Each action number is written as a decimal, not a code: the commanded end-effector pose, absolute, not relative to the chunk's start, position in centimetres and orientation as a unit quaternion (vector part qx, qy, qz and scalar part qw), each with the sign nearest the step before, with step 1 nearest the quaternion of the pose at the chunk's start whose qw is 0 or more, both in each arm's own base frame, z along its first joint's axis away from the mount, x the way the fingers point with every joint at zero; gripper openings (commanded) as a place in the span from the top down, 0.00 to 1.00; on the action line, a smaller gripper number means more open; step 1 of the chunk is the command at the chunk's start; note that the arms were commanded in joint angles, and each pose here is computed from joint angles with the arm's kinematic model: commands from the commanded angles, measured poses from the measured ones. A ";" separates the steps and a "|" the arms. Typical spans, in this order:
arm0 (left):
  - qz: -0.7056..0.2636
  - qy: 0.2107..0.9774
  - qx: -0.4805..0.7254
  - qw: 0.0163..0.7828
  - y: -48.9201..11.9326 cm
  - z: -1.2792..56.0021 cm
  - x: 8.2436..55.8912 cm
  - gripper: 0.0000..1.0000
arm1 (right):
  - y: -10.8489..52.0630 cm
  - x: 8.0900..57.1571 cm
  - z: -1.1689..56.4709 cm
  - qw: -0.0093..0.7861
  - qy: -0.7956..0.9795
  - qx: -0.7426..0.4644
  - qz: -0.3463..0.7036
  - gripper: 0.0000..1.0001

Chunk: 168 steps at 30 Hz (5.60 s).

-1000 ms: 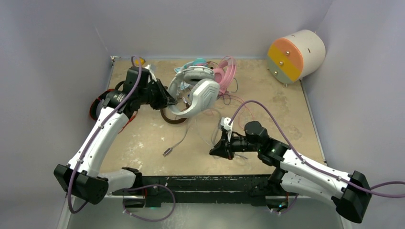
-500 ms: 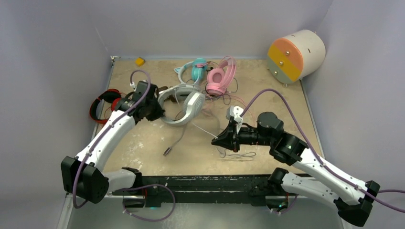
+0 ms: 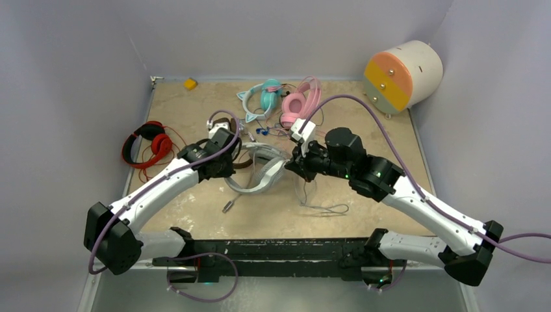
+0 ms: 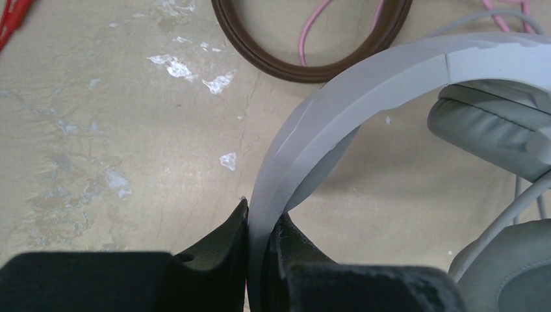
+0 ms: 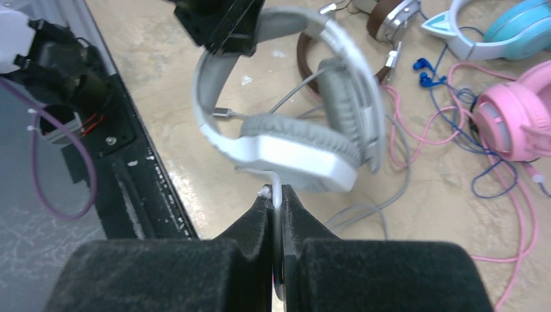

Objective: Wrap the headphones
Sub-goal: Wrap the headphones cable around the headphones.

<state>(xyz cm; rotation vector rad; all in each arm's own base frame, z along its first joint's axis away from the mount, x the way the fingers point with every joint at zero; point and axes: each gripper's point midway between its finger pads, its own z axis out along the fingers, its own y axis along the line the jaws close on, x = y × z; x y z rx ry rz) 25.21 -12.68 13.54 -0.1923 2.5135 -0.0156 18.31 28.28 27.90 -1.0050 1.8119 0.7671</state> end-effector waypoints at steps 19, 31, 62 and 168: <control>-0.096 0.945 0.128 0.286 -22.4 12.4 22.0 1.00 | 29.8 23.1 28.4 0.470 0.747 -0.410 0.230 0.91; -0.069 0.924 0.197 0.320 -23.4 13.8 20.6 1.00 | 29.0 25.6 25.9 0.451 0.786 -0.392 0.157 0.85; -0.124 0.899 0.211 0.363 -22.3 18.3 18.9 1.00 | 22.1 29.0 16.8 0.368 0.878 -0.291 0.096 0.72; -0.428 0.841 -0.050 0.328 -22.7 39.8 28.4 1.00 | 28.0 18.6 17.4 0.432 0.698 -0.293 0.490 0.77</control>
